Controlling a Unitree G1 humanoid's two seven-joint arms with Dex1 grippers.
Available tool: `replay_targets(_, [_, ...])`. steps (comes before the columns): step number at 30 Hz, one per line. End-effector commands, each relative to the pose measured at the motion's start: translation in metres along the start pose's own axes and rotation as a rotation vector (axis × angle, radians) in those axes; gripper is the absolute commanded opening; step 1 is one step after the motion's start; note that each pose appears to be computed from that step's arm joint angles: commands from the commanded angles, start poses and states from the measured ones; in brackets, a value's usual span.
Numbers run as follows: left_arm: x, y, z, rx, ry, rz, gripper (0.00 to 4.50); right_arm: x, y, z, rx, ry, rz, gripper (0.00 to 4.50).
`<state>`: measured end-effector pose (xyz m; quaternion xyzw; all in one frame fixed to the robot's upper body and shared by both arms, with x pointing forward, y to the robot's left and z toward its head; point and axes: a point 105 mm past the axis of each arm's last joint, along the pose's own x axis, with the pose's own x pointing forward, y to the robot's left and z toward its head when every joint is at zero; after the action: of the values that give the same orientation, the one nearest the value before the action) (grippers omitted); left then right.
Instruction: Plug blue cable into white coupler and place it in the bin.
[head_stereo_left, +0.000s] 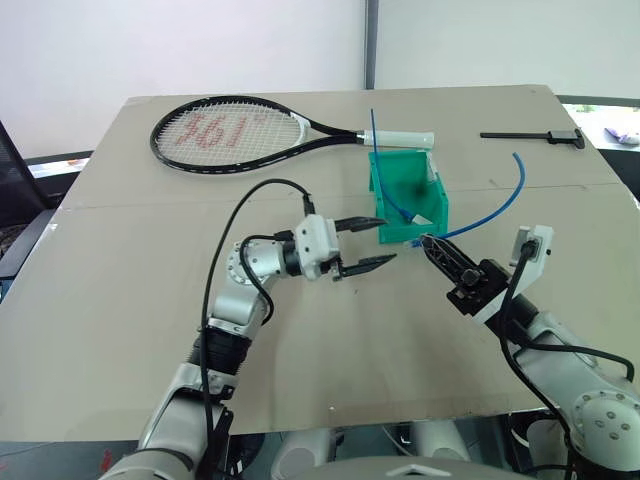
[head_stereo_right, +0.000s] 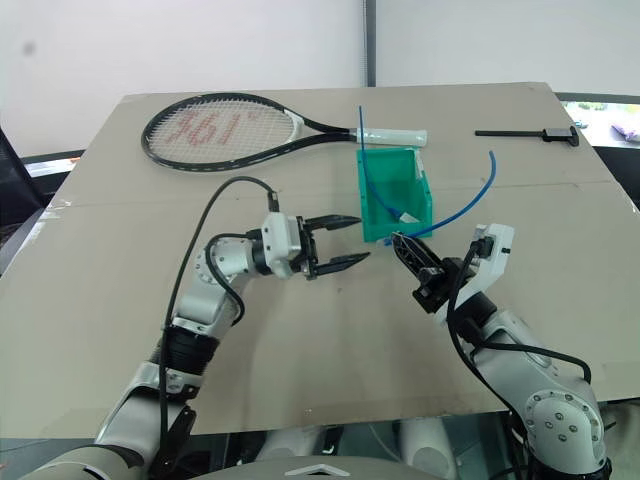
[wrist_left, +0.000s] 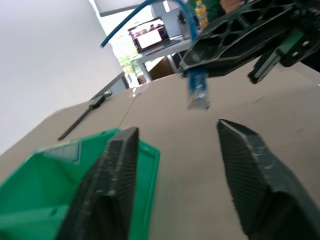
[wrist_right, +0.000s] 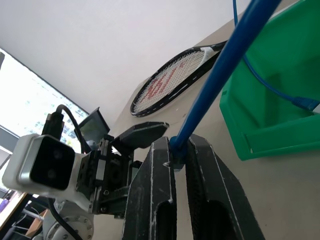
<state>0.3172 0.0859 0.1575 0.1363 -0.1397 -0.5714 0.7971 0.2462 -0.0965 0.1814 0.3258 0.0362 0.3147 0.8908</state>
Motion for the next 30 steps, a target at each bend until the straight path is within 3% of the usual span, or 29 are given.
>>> replay_targets(1, [-0.059, 0.042, -0.001, -0.129, 0.099, 0.214, 4.39, -0.002, -0.001, 0.007, -0.008, -0.016, 0.024, 0.00])
replay_targets(7, [-0.148, 0.071, -0.012, -0.173, 0.294, 0.397, 4.39, 0.006, -0.004, 0.002, -0.012, 0.019, 0.056, 0.00])
replay_targets(13, [-0.203, 0.071, -0.021, -0.184, 0.465, 0.400, 4.39, 0.012, -0.006, -0.004, -0.013, 0.054, 0.086, 0.00])
replay_targets(19, [-0.211, 0.060, -0.039, -0.213, 0.551, 0.327, 4.39, 0.011, -0.007, -0.007, -0.020, 0.063, 0.082, 0.00])
replay_targets(30, [-0.190, 0.070, -0.057, -0.192, 0.569, 0.287, 4.39, 0.005, -0.007, -0.005, -0.038, 0.050, 0.054, 0.00])
